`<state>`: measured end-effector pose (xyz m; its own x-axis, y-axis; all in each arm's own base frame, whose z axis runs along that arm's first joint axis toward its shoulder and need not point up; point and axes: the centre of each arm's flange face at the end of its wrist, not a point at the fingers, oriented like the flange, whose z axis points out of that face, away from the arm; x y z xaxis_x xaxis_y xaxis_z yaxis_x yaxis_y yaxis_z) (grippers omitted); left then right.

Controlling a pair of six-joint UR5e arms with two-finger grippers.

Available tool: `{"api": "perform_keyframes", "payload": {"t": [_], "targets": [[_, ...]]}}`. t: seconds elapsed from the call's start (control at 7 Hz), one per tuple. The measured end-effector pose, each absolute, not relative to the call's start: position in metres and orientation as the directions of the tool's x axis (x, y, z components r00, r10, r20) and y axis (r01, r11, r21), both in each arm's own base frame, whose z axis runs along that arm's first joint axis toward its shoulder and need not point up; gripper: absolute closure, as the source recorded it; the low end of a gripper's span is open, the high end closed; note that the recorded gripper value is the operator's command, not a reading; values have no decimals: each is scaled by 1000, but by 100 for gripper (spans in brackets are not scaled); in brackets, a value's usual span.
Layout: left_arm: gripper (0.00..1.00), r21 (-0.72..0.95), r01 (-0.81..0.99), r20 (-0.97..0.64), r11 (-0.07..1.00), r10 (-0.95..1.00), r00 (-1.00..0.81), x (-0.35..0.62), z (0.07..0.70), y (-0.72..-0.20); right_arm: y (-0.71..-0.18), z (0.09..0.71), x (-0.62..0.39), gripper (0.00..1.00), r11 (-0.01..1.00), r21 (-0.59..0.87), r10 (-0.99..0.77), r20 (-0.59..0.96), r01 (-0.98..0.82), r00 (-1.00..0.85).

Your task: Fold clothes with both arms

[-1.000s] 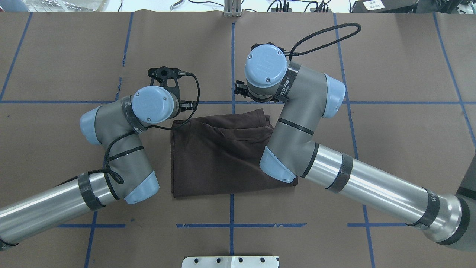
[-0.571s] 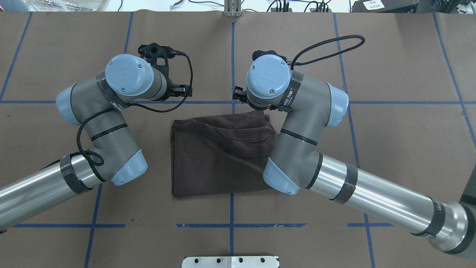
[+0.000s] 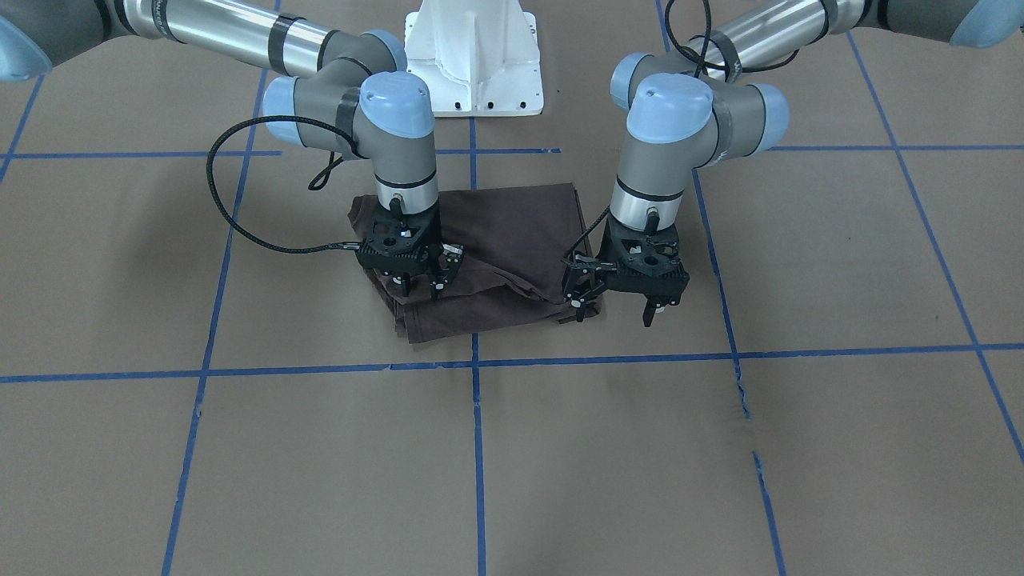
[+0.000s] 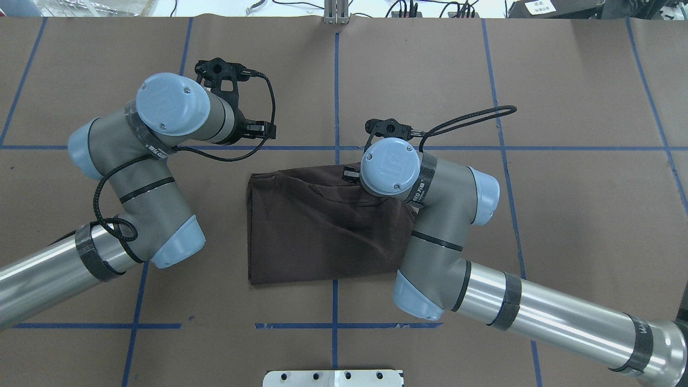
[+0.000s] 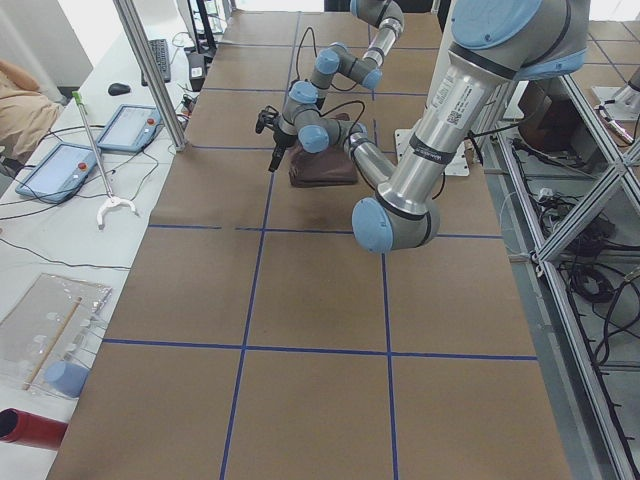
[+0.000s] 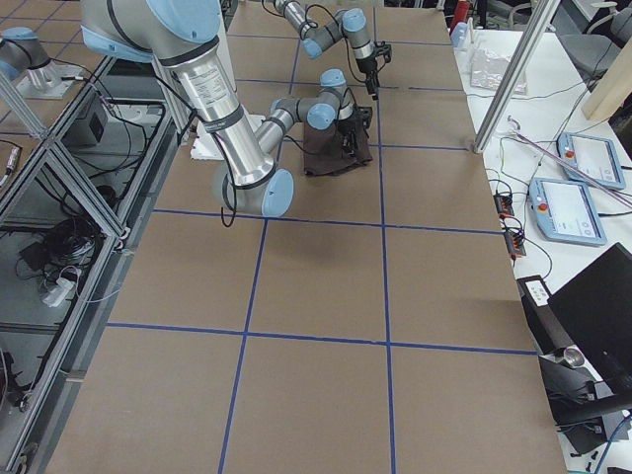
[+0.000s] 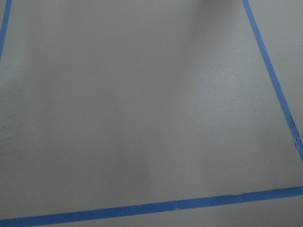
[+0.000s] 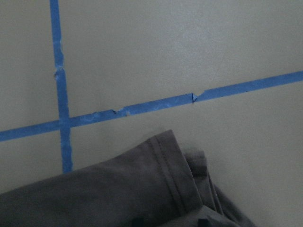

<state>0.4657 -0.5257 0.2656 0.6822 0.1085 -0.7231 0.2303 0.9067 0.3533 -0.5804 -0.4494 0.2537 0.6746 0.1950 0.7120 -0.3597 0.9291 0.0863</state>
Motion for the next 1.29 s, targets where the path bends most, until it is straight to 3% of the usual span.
{"api": "perform_keyframes", "payload": {"t": [0.14,0.29,0.43,0.57,1.29], "targets": [[0,353,230,-722,907,108,683,465,268,-525,-448,260,-581,51,931,95,187,704,-352,685],[0,353,230,-722,907,108,684,465,269,-525,-449,264,-582,63,931,103,183,698,-350,692],[0,353,230,-722,907,107,684,465,269,-525,-449,266,-582,89,930,111,180,693,-350,698],[0,353,230,-721,907,107,684,464,270,-525,-450,267,-583,100,928,115,181,691,-354,700],[0,354,229,-721,907,109,684,465,269,-525,-458,269,-580,100,913,128,202,683,-387,702]]}}
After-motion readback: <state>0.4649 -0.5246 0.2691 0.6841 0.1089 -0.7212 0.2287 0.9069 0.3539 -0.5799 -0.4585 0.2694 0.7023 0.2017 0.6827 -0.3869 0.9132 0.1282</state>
